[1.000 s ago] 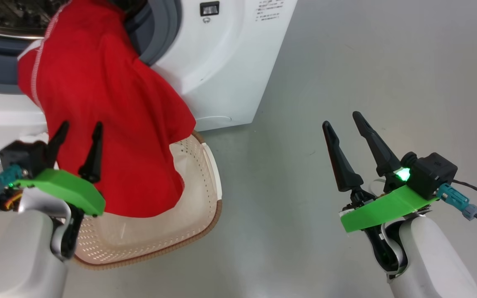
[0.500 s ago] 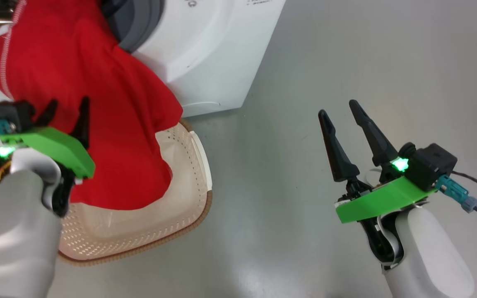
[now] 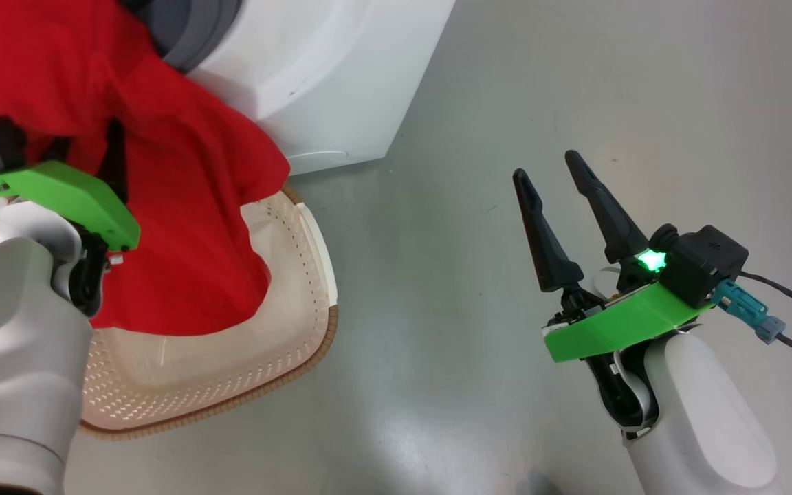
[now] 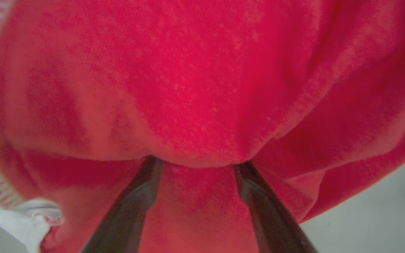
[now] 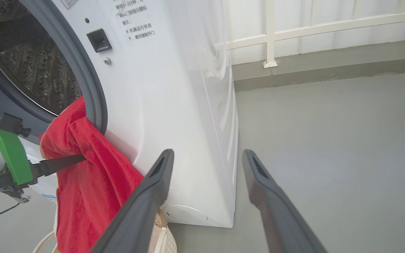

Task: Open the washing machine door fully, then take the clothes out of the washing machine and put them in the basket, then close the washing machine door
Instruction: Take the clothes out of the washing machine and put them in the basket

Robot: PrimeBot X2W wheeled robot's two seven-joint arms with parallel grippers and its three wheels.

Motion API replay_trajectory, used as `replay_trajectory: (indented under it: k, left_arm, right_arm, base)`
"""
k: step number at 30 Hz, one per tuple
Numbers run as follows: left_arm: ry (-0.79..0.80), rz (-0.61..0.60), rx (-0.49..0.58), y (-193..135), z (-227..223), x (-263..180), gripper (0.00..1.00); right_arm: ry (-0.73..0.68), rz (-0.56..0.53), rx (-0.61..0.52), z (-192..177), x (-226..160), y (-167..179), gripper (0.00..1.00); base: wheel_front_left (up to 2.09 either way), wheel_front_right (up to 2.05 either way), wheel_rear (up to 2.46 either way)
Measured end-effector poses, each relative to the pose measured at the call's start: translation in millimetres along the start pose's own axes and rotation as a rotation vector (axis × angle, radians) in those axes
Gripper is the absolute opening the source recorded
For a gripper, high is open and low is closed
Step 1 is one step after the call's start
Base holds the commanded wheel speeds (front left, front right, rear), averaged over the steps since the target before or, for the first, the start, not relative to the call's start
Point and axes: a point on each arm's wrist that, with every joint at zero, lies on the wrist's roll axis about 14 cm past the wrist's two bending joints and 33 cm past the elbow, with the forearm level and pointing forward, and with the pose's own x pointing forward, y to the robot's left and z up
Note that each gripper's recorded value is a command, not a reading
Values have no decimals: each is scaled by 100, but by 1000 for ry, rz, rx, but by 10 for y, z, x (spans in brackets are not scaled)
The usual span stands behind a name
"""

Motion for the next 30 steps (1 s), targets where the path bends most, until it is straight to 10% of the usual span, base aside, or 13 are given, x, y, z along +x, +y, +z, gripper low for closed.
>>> replay_trajectory:
  k: [3, 7, 30]
  left_arm:
    - [-1, 8, -4, 16, -18, 22, 91]
    - [-19, 19, -3, 48, -11, 23, 0]
    - [-134, -92, 41, -253, 189, -224, 0]
  right_arm:
    - [3, -1, 0, -11, -4, -3, 100]
    - [5, -3, -1, -16, -4, -9, 100]
    - [-25, 14, 14, 93, 16, 82, 100]
  base:
    - [0, 0, 0]
    - [0, 0, 0]
    - [0, 0, 0]
